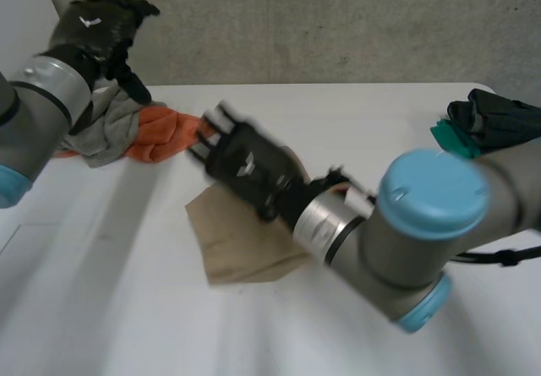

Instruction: Fold the laundry.

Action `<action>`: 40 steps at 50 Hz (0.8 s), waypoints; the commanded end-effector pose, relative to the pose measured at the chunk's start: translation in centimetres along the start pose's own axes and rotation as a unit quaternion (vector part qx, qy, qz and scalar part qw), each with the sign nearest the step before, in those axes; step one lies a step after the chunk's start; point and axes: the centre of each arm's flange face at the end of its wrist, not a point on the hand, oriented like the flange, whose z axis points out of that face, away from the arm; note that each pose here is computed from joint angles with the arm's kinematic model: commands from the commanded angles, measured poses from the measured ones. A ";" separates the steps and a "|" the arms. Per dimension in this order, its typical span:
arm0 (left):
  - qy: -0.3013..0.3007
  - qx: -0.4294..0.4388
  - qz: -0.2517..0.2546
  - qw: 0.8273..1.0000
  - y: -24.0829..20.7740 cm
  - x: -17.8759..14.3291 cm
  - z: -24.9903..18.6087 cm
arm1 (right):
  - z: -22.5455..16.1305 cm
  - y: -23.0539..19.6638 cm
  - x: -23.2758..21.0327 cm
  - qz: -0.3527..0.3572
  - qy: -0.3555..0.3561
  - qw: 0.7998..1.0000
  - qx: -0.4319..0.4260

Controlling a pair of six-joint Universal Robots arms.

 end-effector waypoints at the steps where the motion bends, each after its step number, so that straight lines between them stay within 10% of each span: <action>1: -0.026 0.041 -0.042 0.998 -2.9 -0.9 0.2 | -1.6 -1.7 9.6 0.232 0.141 0.962 0.016; 8: 0.001 0.046 -0.089 0.995 -4.7 1.6 -0.3 | -2.4 2.2 11.6 0.345 0.148 0.923 -0.077; 21: 0.012 -0.208 -0.065 0.976 6.2 12.0 -4.1 | -0.3 8.9 8.8 0.367 0.056 0.905 -0.209; 40: 0.006 -0.304 -0.023 0.952 13.7 14.8 -5.0 | 0.5 13.8 3.3 0.305 -0.006 0.908 -0.288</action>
